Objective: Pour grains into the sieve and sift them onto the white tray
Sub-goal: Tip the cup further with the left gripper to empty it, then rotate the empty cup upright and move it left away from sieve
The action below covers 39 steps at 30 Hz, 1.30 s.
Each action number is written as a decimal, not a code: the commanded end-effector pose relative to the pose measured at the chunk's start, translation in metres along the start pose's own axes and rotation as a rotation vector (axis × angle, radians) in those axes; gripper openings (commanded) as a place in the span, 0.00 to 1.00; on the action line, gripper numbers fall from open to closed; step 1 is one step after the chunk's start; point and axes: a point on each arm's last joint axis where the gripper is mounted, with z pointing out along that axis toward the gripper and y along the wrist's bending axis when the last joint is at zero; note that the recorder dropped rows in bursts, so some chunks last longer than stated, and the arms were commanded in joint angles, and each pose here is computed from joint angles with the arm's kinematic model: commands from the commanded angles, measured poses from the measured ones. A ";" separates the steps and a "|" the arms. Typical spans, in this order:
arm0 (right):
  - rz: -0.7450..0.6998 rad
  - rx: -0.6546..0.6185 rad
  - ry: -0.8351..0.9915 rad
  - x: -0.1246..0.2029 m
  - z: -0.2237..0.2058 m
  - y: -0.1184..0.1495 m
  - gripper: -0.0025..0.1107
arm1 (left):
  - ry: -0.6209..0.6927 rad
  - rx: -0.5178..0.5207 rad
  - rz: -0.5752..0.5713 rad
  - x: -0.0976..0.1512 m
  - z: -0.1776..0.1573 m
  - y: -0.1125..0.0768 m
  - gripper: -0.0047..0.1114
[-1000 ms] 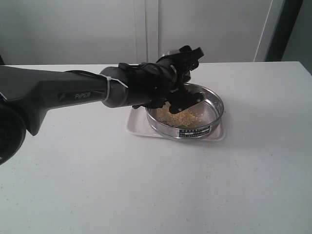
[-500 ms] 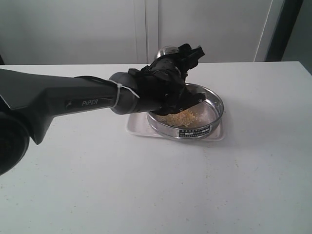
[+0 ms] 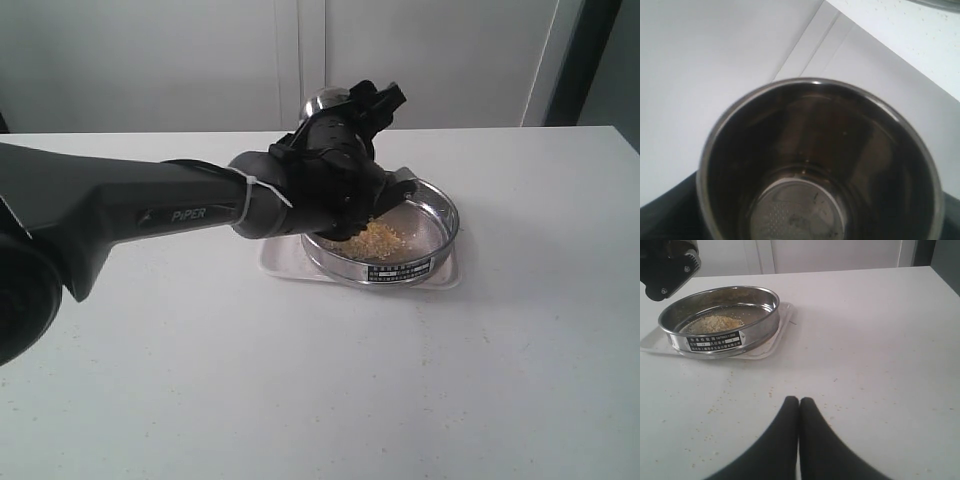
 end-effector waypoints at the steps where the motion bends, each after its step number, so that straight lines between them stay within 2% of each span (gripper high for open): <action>1: 0.000 -0.005 -0.013 0.000 0.000 0.000 0.02 | 0.022 -0.020 -0.043 0.005 -0.004 0.007 0.04; 4: 0.000 -0.005 -0.013 0.000 0.000 0.000 0.02 | 0.020 -0.021 -0.090 0.005 -0.004 0.007 0.04; 11: 0.000 -0.005 -0.013 0.000 0.000 0.000 0.02 | -0.020 -0.042 -0.107 0.002 -0.004 0.008 0.04; 19: 0.000 -0.005 -0.013 0.000 0.000 0.000 0.02 | -0.043 -0.026 -0.281 0.000 -0.004 0.007 0.04; 22: 0.000 -0.005 -0.013 0.000 0.000 0.000 0.02 | -0.071 0.005 -0.352 -0.002 -0.004 0.005 0.04; 28: 0.000 -0.005 -0.013 0.000 0.000 0.000 0.02 | -0.115 0.060 -0.425 -0.007 -0.004 0.001 0.04; 39: 0.000 -0.005 -0.013 0.000 0.000 0.000 0.02 | -0.229 0.295 -0.748 -0.008 0.008 -0.023 0.04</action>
